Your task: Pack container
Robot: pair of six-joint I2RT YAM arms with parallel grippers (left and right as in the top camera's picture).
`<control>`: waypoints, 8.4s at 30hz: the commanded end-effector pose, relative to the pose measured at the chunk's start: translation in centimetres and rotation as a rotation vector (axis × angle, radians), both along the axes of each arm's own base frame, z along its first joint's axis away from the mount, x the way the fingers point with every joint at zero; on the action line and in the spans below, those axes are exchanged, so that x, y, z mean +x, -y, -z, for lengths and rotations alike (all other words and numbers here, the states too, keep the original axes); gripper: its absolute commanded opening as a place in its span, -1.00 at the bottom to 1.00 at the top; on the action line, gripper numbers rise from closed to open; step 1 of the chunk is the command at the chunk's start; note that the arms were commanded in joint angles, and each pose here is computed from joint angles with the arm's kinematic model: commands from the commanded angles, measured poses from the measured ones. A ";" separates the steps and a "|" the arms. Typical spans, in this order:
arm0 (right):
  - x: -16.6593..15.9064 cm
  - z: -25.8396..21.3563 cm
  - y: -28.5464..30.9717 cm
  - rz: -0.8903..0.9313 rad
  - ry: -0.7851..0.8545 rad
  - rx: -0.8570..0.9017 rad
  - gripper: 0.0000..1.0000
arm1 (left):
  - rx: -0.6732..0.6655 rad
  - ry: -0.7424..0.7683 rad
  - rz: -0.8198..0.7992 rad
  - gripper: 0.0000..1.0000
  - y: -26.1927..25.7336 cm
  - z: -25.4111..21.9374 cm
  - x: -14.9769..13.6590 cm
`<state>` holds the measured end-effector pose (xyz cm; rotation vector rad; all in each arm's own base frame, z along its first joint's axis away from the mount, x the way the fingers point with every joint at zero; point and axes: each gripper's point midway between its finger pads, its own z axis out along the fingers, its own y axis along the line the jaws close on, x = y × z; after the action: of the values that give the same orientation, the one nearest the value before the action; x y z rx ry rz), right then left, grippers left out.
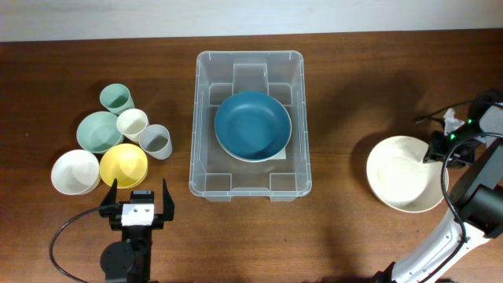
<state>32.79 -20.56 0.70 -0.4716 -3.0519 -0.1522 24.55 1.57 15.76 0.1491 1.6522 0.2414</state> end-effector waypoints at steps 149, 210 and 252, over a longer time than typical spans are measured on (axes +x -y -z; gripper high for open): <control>4.7 -3.6 -38.9 -0.724 0.069 0.041 -0.92 | 0.016 0.002 -0.002 0.99 0.0 0.1 0.0; 15.6 -21.3 -27.2 -0.180 0.457 -0.313 -0.92 | 0.016 0.002 -0.002 0.99 0.0 0.1 0.0; 6.0 -13.4 -34.8 -0.256 0.042 -0.098 -0.92 | 0.016 0.002 -0.002 0.99 0.0 0.1 0.0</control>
<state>39.15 13.39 14.38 -0.0895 -3.1480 0.0214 24.55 1.57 15.75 0.1494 1.6526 0.2410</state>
